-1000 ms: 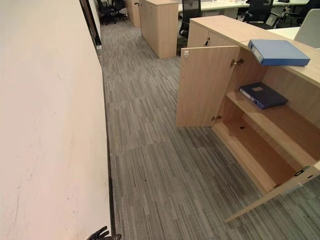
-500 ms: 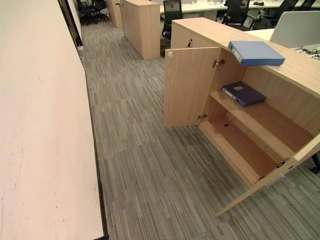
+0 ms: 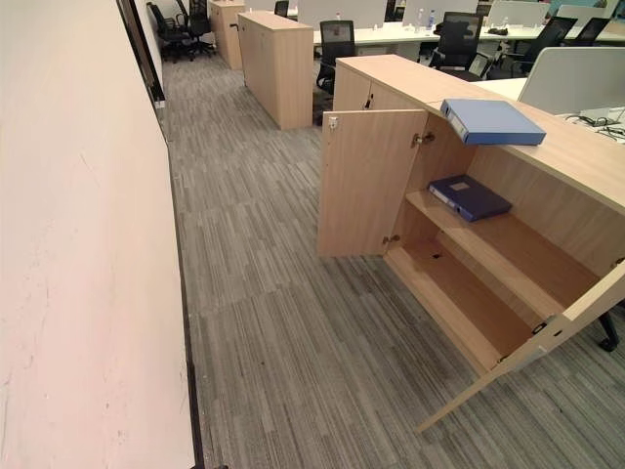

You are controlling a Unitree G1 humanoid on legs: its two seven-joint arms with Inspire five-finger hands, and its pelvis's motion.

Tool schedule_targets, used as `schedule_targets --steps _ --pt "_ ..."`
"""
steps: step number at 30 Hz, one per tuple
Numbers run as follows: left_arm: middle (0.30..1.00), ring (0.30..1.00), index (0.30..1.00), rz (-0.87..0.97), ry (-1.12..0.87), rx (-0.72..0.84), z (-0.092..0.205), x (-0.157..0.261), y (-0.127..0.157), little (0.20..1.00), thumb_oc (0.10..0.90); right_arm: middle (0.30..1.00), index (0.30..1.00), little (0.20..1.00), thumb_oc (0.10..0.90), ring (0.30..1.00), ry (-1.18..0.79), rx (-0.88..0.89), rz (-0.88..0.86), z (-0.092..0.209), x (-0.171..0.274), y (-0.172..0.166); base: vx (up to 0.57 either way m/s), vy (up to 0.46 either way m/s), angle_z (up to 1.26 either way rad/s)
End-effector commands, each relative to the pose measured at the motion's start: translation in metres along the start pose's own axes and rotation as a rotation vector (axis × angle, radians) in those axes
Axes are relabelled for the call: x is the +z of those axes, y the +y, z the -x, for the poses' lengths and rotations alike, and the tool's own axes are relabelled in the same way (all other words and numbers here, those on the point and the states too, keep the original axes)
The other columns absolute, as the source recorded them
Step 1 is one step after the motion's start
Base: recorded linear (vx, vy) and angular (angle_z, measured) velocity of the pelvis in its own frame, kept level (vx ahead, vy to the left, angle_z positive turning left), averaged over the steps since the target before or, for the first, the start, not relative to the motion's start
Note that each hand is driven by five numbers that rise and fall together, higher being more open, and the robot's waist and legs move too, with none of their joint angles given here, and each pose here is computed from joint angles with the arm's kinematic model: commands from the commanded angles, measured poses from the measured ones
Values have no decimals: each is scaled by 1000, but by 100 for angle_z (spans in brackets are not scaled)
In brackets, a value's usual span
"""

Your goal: Put the empty folder in the office cabinet

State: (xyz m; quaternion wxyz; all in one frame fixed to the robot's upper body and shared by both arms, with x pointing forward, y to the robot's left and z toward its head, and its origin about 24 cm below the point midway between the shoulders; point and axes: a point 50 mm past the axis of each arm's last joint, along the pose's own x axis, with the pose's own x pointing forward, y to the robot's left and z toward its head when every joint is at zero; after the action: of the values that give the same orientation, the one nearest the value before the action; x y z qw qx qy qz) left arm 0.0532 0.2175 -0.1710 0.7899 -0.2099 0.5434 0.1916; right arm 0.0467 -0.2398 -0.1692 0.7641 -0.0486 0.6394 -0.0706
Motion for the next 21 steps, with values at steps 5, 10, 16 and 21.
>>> schedule_targets --steps 5,10,16,21 --pt "900 900 900 -52 -31 45 -3 13 -4 900 800 900 900 900 800 900 31 -7 -22 0 -2 -2 0 0 0" --pt "900 900 900 -71 -33 78 -3 15 -2 900 800 900 900 900 800 900 46 0 -67 0 -7 2 0 0 0" --pt "900 900 900 -85 0 91 -1 11 8 900 800 900 900 900 800 900 35 16 -185 0 -7 3 18 -31 0" --pt "900 900 900 -64 26 161 4 12 27 900 800 900 900 900 800 900 81 37 -218 1 -18 9 80 -159 -3"
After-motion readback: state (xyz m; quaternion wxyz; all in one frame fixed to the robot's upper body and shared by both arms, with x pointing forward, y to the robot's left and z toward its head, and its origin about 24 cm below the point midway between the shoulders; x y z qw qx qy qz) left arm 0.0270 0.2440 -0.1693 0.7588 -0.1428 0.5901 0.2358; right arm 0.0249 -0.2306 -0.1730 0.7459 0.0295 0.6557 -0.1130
